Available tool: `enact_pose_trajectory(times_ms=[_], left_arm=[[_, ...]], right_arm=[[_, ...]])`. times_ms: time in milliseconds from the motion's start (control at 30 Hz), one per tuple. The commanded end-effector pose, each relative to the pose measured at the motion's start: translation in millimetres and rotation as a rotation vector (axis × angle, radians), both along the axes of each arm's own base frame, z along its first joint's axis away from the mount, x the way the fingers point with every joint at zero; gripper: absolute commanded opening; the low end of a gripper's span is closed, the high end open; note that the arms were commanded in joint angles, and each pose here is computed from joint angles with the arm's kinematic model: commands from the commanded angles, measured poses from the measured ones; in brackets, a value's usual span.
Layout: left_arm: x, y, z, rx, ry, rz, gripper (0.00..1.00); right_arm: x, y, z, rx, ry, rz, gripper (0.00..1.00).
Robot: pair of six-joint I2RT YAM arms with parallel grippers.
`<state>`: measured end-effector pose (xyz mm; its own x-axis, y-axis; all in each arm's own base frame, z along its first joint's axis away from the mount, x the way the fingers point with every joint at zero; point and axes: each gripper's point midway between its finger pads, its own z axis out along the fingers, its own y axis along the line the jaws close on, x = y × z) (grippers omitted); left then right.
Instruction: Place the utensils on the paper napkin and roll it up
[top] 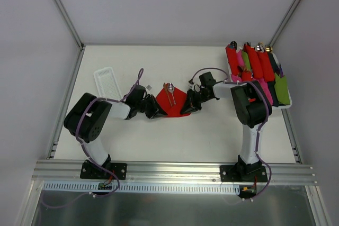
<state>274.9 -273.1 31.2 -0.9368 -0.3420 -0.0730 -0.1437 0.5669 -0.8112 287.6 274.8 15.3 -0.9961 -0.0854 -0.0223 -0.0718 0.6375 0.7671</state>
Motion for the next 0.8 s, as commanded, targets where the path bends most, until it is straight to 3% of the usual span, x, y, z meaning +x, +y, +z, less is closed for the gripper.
enact_pose_trajectory(times_ms=[0,333,667,767], left_arm=[[-0.9,15.0,-22.9,0.079,0.077,0.082,0.00],[-20.4,60.6,-64.6,0.202,0.253,0.232,0.00],[-20.7,65.0,-65.0,0.219,0.267,0.245,0.00],[-20.1,64.8,-64.7,0.218,0.266,0.245,0.00]], right_arm=[[0.2,-6.7,-8.6,-0.063,-0.019,0.015,0.09],[-0.2,-9.2,6.7,-0.072,-0.043,0.064,0.14],[2.9,-27.0,41.2,-0.139,-0.227,0.202,0.17],[4.0,-21.5,63.4,-0.089,-0.281,0.217,0.16]])
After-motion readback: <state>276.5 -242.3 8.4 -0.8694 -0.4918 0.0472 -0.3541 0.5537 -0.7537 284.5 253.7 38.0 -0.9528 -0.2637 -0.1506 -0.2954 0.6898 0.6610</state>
